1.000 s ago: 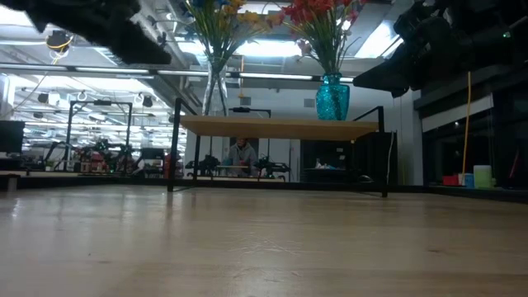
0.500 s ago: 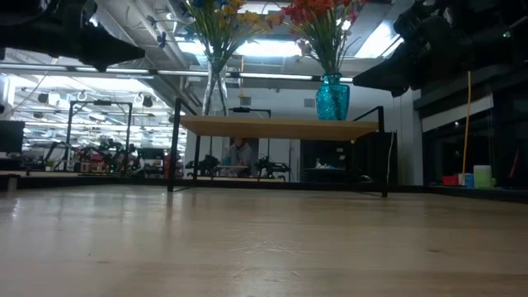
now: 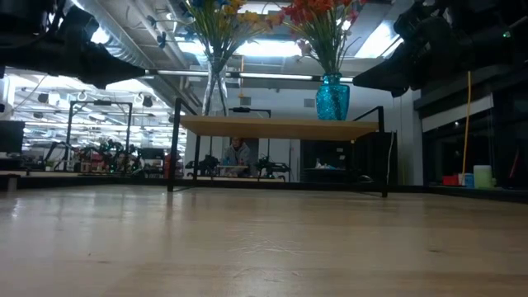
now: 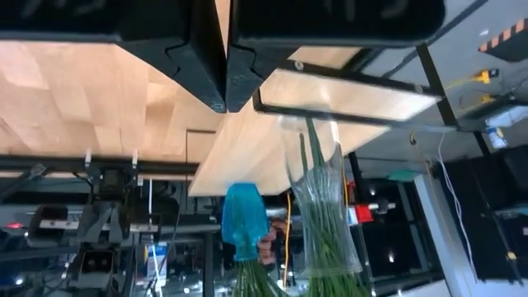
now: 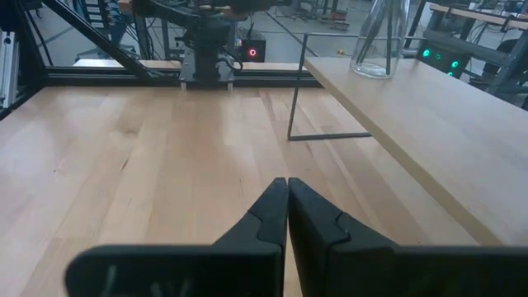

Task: Pick and place flowers into a vace then onto a shelf
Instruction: Return to Home Position

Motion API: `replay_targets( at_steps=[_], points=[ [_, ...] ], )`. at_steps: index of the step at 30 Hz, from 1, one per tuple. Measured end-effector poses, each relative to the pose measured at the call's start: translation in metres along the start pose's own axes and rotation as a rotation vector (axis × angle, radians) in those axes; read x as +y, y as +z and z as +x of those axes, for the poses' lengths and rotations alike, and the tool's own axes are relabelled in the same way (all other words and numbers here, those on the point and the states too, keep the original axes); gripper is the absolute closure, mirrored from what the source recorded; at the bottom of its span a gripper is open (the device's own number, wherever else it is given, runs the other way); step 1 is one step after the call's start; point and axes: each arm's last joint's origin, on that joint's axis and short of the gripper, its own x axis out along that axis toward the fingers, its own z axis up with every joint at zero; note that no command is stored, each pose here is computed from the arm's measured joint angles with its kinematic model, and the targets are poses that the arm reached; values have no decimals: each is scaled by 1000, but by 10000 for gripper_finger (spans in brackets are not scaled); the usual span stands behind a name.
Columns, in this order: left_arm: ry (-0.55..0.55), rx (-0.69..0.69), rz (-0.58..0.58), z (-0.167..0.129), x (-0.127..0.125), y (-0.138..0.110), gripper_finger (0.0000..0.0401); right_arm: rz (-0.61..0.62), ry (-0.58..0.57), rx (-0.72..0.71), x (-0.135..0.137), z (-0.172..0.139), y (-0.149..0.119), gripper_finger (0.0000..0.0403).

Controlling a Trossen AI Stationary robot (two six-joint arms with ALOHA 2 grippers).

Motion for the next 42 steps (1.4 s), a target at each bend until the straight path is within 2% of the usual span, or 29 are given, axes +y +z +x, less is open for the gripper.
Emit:
replay_targets(
  at_steps=[4,8,15,20,29,42],
  points=[
    [-5,-54,-4,-1,0,5,399,0,0,2,0,0,0,386],
    [-30,-50,-13,-1,-2,4,400,0,0,4,0,0,0,386],
    [-77,-59,-2,7,-8,-16,400,6,0,4,0,0,0,386],
    [-69,-107,20,6,-9,-15,400,28,0,4,0,0,0,386],
    [-119,-90,18,9,-14,-24,400,54,1,4,0,0,0,386],
    [-182,-85,-26,9,-27,-23,400,47,1,23,2,8,-6,386]
  ],
)
